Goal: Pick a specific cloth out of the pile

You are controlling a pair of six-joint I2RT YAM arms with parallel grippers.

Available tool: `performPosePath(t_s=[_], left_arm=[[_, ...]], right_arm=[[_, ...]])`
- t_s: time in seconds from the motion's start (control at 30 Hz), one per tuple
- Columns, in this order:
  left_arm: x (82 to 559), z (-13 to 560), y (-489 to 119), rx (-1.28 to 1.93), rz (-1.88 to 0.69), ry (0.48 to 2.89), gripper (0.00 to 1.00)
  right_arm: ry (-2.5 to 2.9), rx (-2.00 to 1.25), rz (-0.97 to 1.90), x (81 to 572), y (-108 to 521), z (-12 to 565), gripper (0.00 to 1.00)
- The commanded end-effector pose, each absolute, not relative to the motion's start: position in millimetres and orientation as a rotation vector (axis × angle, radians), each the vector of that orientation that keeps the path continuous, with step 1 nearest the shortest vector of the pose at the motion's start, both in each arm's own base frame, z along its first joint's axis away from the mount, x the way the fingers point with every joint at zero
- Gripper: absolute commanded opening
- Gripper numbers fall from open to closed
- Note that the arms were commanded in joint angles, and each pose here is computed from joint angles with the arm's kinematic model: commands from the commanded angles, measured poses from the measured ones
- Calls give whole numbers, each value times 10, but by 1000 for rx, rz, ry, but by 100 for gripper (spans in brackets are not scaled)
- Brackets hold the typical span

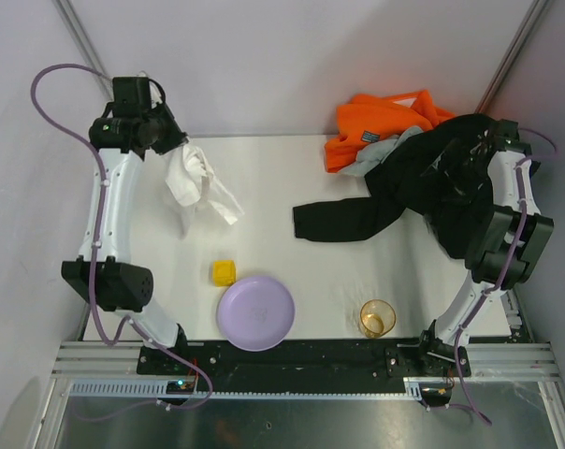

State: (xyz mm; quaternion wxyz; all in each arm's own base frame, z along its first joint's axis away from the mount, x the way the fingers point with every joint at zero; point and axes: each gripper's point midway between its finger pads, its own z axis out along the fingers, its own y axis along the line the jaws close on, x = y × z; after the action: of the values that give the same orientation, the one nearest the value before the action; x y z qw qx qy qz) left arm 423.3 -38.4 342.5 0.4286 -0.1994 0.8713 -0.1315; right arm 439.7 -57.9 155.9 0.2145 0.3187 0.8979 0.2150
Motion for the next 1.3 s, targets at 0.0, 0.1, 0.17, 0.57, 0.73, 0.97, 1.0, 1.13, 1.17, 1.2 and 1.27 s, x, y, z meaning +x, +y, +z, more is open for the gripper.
performPosePath(t_s=[0.0,0.1,0.17,0.57,0.73,0.97,1.0,1.13,1.17,1.2,1.27], left_arm=[[4381,3235,-449,-505,-387,2214,1],[4405,2882,-414,-555,-354,2290,1],[4403,2647,-390,-589,-335,2337,1],[4176,953,-278,-824,-288,2603,1],[4045,408,-265,-957,-342,2698,1],[4073,207,-253,-976,-346,2733,1],[4087,226,-249,-973,-347,2727,1],[4146,355,-232,-953,-352,2694,2],[4163,408,-240,-939,-360,2684,4],[4185,473,-244,-923,-370,2671,7],[4223,616,-246,-887,-385,2641,14]], right_arm=[[2453,810,540,4237,-518,1759,99],[2466,811,534,4100,-474,1708,99],[2473,808,523,4010,-458,1698,99],[2482,745,439,3484,-277,1785,99],[2507,670,421,3425,-19,1761,99],[2547,625,429,3439,278,1650,99],[2549,624,435,3448,306,1642,99],[2545,612,466,3505,392,1627,99],[2545,611,474,3516,407,1621,99],[2544,609,483,3532,424,1615,99],[2540,601,502,3569,454,1607,99]])
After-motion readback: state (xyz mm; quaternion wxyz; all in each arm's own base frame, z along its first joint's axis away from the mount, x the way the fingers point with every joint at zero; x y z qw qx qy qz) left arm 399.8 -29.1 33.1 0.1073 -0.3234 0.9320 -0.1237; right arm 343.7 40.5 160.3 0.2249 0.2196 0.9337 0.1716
